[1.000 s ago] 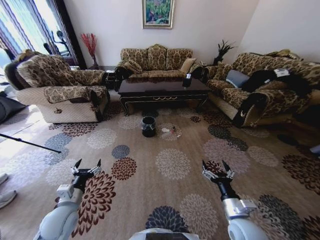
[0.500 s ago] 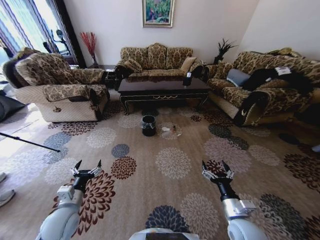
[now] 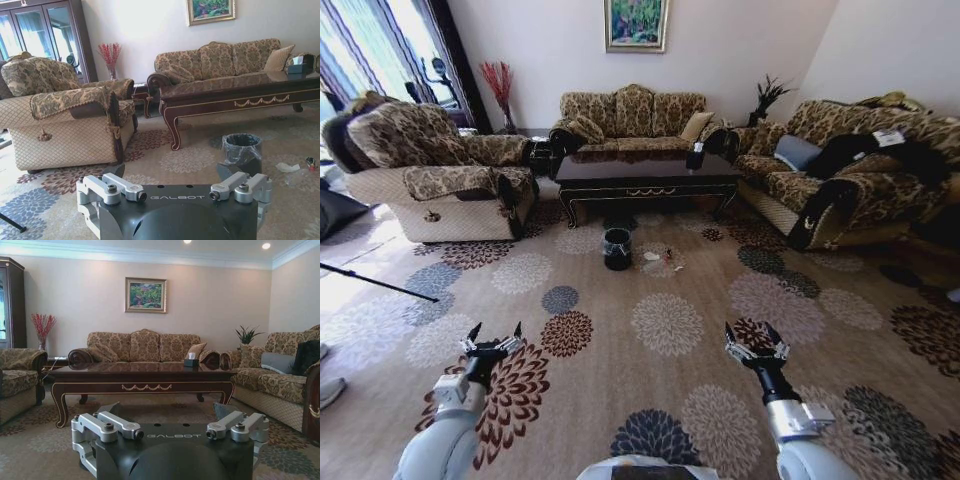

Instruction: Move to the front of the table and pick up the trash from the floor, then place it into the trash bin.

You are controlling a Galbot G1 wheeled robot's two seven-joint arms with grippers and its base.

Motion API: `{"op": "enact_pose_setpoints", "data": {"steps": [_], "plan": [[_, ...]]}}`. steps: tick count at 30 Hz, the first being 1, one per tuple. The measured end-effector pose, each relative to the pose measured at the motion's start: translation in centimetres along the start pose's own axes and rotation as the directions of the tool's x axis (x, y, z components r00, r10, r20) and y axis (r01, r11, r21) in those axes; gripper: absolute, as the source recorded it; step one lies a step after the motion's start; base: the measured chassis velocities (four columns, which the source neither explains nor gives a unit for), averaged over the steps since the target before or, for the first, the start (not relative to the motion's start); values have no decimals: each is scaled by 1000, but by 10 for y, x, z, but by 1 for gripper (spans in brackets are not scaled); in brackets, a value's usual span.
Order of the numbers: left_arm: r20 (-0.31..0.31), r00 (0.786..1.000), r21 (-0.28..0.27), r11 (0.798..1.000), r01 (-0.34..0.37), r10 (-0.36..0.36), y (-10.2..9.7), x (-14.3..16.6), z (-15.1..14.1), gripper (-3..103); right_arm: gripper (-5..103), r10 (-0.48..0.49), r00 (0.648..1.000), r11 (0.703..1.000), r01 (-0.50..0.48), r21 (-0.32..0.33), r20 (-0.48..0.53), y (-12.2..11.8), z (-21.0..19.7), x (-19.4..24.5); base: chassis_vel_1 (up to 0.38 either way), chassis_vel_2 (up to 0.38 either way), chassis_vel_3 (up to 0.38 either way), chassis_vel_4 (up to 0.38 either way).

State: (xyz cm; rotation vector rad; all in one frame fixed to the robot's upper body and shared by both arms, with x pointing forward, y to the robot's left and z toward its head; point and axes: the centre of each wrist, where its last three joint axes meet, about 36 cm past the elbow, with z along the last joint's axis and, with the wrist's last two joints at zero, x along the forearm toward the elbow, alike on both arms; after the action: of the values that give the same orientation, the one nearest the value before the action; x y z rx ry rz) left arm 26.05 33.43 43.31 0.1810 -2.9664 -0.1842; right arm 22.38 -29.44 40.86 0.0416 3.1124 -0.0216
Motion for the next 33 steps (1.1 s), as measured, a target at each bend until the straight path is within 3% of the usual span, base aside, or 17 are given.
{"op": "enact_pose_setpoints", "data": {"steps": [33], "plan": [[8, 1000, 29, 1000, 6, -6, -5, -9, 1, 100, 100, 4, 1000, 1000, -4, 26, 7, 3, -2, 5, 0, 0, 0, 0]]}}
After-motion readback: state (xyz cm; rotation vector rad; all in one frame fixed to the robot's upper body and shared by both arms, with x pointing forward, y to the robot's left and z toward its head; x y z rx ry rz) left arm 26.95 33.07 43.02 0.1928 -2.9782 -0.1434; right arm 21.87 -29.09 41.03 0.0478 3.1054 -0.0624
